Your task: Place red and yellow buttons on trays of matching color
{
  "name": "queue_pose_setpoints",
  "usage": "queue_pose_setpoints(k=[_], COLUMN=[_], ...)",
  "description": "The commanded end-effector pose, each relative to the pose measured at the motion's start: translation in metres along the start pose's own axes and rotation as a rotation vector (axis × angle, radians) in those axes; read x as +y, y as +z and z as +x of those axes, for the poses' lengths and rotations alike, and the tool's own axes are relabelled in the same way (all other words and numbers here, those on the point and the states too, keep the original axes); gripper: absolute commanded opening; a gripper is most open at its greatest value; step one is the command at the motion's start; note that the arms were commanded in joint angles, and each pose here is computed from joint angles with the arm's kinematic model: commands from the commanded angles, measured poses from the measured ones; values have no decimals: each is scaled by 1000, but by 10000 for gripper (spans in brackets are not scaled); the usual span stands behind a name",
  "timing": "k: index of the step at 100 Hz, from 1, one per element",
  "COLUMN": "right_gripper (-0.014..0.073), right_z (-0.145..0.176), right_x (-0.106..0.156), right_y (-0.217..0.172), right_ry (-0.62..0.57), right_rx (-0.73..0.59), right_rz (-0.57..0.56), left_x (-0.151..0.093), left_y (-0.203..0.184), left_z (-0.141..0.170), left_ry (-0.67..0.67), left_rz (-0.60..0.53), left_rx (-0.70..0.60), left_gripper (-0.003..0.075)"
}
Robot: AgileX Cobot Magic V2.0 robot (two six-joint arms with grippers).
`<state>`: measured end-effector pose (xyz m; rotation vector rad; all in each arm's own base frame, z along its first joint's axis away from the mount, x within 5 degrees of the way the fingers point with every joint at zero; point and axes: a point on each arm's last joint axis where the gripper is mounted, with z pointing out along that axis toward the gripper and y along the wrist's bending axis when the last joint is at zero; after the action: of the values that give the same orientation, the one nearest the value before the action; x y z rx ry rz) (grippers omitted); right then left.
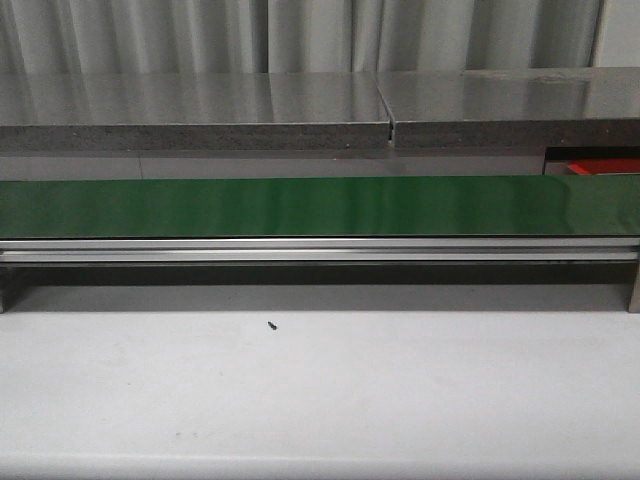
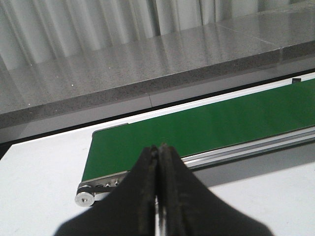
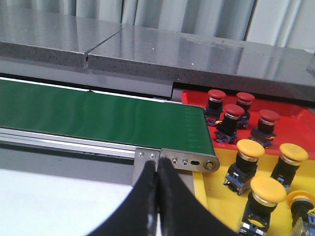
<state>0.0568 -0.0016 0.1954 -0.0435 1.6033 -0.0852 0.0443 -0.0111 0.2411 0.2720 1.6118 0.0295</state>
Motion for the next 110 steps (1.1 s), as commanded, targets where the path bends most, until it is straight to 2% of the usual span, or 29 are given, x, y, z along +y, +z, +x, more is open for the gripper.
queue_pose_setpoints(k=[1, 27, 45, 59, 110], right_gripper=[-68, -68, -68, -68, -68], right_z=[-8, -8, -8, -8, -8], right_x=[0, 0, 0, 0, 0], right_y=[-1, -1, -1, -1, -1], right_ry=[-10, -11, -11, -11, -11], right_rx=[-93, -92, -92, -92, -92], right_rz=[3, 3, 3, 3, 3], left_x=[4, 3, 3, 2, 2], left_y=[-4, 4, 10, 10, 9], left_z=[-5, 17, 31, 30, 26], left_ry=[2, -96, -108, -78, -99], left_rz=[-51, -67, -93, -73, -72], left_rx=[-120, -72, -160, -165, -210], left_gripper=[-19, -19, -19, -19, -19])
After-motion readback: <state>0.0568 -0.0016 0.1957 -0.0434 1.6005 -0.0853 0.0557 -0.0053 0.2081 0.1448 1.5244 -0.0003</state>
